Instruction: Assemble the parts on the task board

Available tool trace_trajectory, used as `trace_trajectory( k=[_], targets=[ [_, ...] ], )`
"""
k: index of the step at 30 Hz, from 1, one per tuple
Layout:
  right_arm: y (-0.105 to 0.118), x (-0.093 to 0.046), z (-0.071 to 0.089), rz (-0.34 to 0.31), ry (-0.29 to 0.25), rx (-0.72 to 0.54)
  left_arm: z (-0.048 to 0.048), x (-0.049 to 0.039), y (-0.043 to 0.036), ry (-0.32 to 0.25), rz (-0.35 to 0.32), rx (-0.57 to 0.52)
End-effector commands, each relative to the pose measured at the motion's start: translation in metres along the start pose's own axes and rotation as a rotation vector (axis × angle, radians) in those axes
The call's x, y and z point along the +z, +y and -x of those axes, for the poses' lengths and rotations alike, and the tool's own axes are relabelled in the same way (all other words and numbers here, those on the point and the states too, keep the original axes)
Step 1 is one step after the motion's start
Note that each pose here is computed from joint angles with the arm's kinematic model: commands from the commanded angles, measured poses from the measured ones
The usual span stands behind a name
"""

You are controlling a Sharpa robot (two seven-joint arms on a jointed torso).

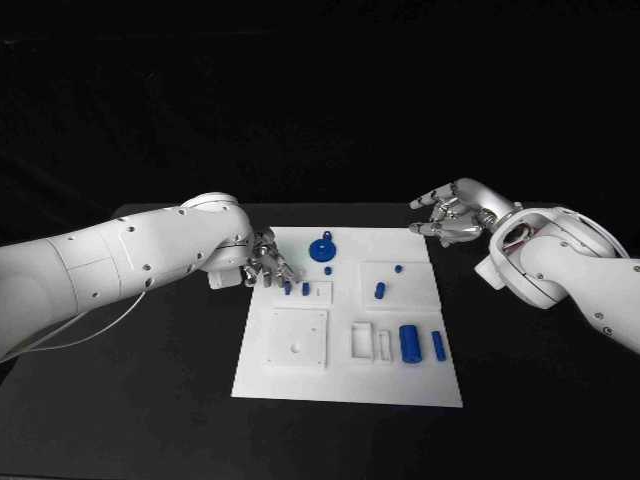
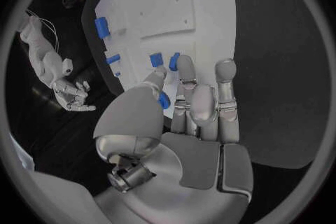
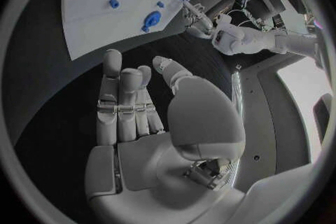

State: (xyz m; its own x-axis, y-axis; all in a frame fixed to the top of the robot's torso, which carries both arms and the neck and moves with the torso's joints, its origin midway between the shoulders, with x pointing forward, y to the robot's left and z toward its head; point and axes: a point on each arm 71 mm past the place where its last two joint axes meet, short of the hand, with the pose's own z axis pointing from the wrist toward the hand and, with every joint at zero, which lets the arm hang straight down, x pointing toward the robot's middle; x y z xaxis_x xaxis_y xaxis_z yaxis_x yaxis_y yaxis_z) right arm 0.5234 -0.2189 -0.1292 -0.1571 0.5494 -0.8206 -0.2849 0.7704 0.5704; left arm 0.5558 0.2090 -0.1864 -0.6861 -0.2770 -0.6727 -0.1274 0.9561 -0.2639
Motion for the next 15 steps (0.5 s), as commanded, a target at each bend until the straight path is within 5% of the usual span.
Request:
trace_trajectory(
  k=[1, 15],
  targets=[
    [0.0010, 0.0000, -0.0007, 0.010, 0.006, -0.002, -0.0017, 0.0005, -0.0019, 0.011, -0.007, 0.006],
    [0.0014, 0.0000, -0.0009, 0.012, 0.006, -0.001, -0.0031, 0.0028, -0.0027, 0.018, -0.003, 0.011]
  ],
)
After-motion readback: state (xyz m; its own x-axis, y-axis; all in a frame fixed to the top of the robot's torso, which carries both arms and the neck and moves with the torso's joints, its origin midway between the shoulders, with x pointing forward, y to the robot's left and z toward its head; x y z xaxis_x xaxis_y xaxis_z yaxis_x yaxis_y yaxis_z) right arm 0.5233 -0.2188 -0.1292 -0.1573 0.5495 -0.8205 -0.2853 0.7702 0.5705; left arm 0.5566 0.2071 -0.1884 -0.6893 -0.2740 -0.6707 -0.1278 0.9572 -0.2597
